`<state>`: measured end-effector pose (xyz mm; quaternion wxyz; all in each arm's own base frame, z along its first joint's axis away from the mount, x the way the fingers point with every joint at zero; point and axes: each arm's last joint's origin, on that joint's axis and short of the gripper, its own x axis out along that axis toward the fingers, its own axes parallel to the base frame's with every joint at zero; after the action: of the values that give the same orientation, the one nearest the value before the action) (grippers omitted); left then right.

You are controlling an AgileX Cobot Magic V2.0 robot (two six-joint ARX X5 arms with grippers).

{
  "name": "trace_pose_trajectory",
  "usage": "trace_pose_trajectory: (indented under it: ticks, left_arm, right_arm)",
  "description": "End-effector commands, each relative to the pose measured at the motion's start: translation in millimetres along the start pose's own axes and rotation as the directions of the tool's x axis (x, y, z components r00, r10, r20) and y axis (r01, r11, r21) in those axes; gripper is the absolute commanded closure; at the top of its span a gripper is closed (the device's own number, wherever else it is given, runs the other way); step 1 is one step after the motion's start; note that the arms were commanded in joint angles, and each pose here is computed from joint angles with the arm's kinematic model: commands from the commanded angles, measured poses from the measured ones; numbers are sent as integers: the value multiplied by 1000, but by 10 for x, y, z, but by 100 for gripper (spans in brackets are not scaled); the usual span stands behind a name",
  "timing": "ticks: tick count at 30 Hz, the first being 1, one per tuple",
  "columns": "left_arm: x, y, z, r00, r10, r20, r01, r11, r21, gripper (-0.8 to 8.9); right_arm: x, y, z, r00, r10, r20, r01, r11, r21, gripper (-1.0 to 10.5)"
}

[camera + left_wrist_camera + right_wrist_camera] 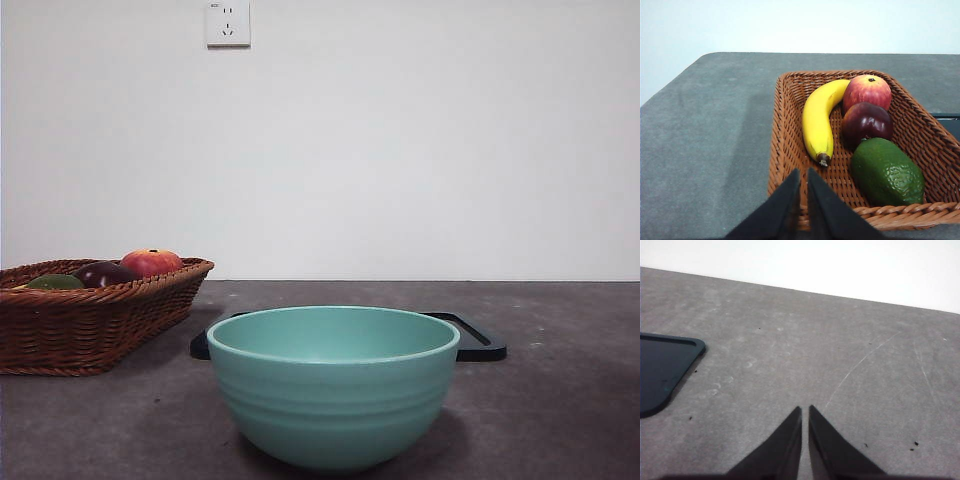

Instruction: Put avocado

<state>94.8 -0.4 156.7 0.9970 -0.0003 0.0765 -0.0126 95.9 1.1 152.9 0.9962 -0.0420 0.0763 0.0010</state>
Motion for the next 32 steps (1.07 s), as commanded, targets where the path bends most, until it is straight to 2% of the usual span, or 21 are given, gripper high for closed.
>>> trace_pose_trajectory:
  ticks: [1, 6, 10, 13, 17, 22, 25, 28, 32]
  left_arm:
    - [20, -1, -74, 1000, -5, -26, 5, 1000, 3, 790]
    - [19, -1, -71, 1000, -5, -24, 4, 1000, -31, 790]
    - [17, -1, -66, 1000, -5, -23, 4, 999, -44, 796]
    - [-2, -1, 0, 1000, -5, -2, 4, 996, -93, 796]
    - [-68, -4, 189, 999, -5, 54, 13, 988, -151, 796]
    - [-204, -8, 545, 991, -7, 133, 28, 988, -155, 796]
    - [-286, -11, 784, 991, -8, 137, 31, 987, -161, 796]
    - [-349, -20, 1021, 992, -35, 117, 53, 986, -157, 796]
    - [-368, -41, 1328, 990, -107, 89, 119, 981, -151, 796]
  right_arm:
    - [4, -1, -5, 1000, -2, 7, 1, 999, 32, 927]
    - [4, 0, -6, 1000, -1, 6, 1, 995, 101, 927]
    - [2, -1, 1, 1000, 0, 8, -1, 983, 185, 929]
    - [-12, -5, 51, 1000, -1, 27, -5, 972, 235, 934]
    - [-73, -20, 225, 997, -5, 79, -19, 956, 293, 934]
    - [-199, -49, 536, 988, -15, 152, -38, 940, 338, 935]
    - [-270, -65, 750, 987, -6, 161, -55, 926, 373, 935]
    - [-301, -53, 959, 981, 97, 169, -154, 916, 370, 935]
    - [-269, -26, 1209, 957, 258, 136, -291, 875, 387, 935]
